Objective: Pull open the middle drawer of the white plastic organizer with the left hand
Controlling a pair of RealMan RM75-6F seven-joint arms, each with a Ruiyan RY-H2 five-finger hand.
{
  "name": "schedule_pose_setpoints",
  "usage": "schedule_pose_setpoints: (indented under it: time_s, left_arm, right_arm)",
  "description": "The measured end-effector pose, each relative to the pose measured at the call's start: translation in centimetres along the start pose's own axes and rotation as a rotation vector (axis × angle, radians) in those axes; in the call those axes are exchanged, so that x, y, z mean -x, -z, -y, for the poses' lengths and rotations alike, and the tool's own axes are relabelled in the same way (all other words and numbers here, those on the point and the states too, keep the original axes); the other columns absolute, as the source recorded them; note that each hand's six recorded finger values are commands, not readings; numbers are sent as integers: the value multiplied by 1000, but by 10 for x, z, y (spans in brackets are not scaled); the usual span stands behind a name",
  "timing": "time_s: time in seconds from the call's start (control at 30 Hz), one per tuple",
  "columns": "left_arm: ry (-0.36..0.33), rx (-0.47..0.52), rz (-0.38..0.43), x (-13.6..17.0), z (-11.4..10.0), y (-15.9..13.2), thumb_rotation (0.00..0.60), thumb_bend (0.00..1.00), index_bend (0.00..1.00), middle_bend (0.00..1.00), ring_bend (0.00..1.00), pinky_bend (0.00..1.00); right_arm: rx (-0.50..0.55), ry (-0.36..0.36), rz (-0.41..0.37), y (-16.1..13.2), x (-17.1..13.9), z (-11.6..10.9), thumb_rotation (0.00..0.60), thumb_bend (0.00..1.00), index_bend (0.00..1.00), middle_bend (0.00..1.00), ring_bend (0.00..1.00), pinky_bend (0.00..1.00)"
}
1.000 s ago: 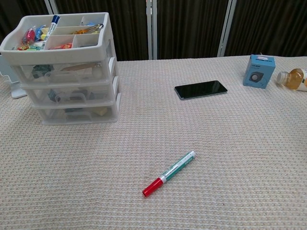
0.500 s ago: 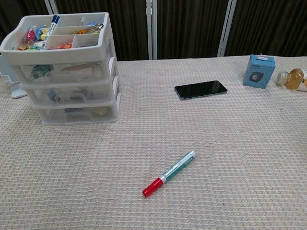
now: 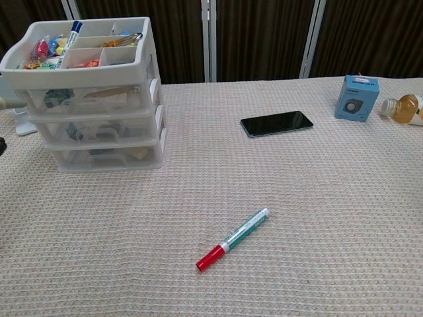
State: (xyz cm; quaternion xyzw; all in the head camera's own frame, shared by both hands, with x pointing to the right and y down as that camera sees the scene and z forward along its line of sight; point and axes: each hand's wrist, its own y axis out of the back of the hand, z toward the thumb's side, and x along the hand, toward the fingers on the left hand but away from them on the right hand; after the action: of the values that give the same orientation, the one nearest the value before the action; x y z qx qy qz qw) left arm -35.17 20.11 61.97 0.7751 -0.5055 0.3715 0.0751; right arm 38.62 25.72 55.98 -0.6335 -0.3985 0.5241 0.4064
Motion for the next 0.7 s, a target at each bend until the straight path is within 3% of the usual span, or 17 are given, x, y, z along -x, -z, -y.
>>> schedule_pose_setpoints:
  time_s: [0.33, 0.7]
  left_arm:
    - [83, 87, -30, -40, 21, -10, 600, 892, 14, 779, 774, 649]
    - [91, 87, -42, -65, 36, -12, 600, 896, 66, 781, 778, 649]
  right_arm:
    - [18, 7, 4, 2, 0, -5, 600, 20, 0, 0, 0, 0]
    - [32, 12, 5, 4, 0, -9, 600, 20, 0, 0, 0, 0]
